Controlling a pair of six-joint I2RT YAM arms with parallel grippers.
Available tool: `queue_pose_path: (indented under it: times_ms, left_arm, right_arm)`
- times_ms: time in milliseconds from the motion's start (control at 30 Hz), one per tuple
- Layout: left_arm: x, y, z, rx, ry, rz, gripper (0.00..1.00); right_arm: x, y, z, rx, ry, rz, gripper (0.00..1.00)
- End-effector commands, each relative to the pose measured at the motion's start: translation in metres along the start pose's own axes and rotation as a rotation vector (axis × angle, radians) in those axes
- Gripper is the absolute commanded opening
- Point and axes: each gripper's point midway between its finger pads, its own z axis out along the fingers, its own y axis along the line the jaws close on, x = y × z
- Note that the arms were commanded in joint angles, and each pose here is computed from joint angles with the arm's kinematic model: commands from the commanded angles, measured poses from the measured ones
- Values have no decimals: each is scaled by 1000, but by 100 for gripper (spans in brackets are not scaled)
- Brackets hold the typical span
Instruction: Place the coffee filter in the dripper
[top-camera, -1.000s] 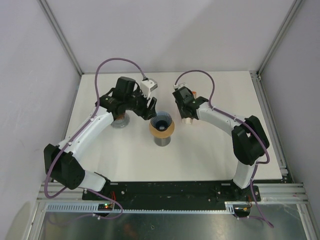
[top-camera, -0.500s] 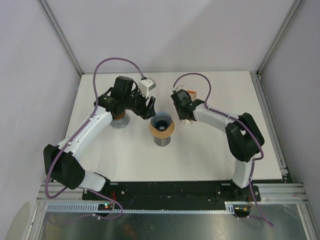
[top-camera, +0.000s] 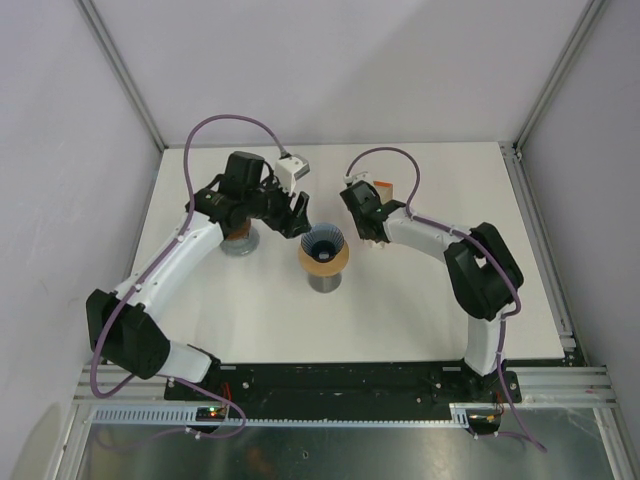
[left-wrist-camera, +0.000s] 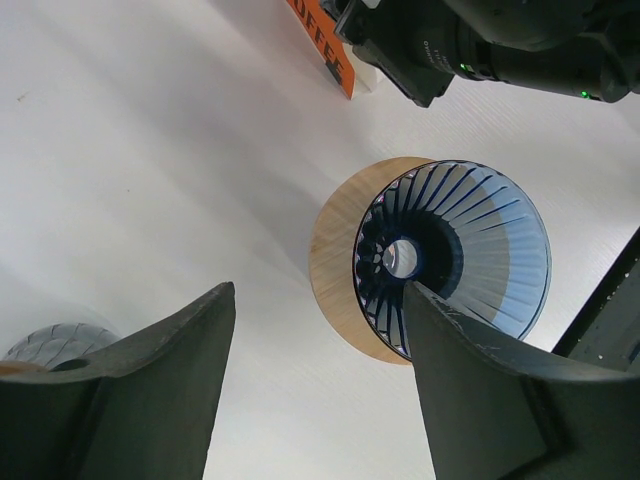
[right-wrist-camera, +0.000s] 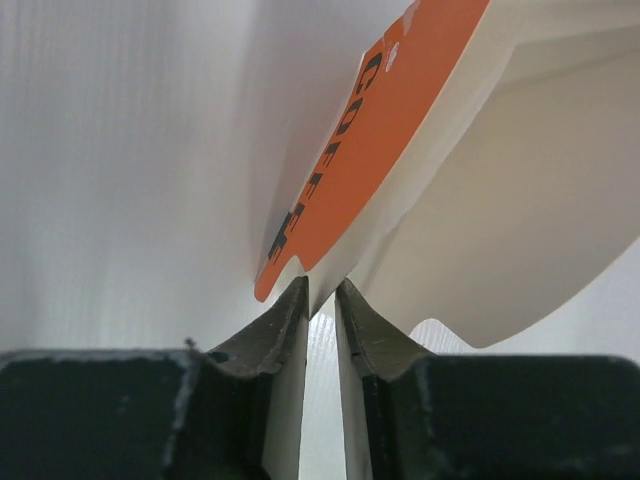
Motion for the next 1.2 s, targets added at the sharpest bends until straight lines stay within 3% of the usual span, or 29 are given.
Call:
queue_pose_path:
  times_ms: [0,100,200,667,900,1167]
  left_arm:
    - [-21,-8,-18,13,-73,33,73]
    - [-21,-8,-18,13,-74,35,73]
    - [-21,-8,-19,14,-73,37,73]
    - [-20,-10,-24,20,-82,89,79]
    - [-24,-31,-29,140,-116,154,89]
    - [-35,-57,-41,264,-173,215,98]
  right_arm:
    - [-6,-5,10,39,-30,45,18]
    - [-7,-8,11,37,-29,68,6]
    - [-12,-9,5,33,-43,92,1]
    - [-34,-24,-87,-31,-101,147,0]
    - [-25,-27,-160,-171,-122,-1,0]
    - [-22,-35,-248,-394,-262,-85,0]
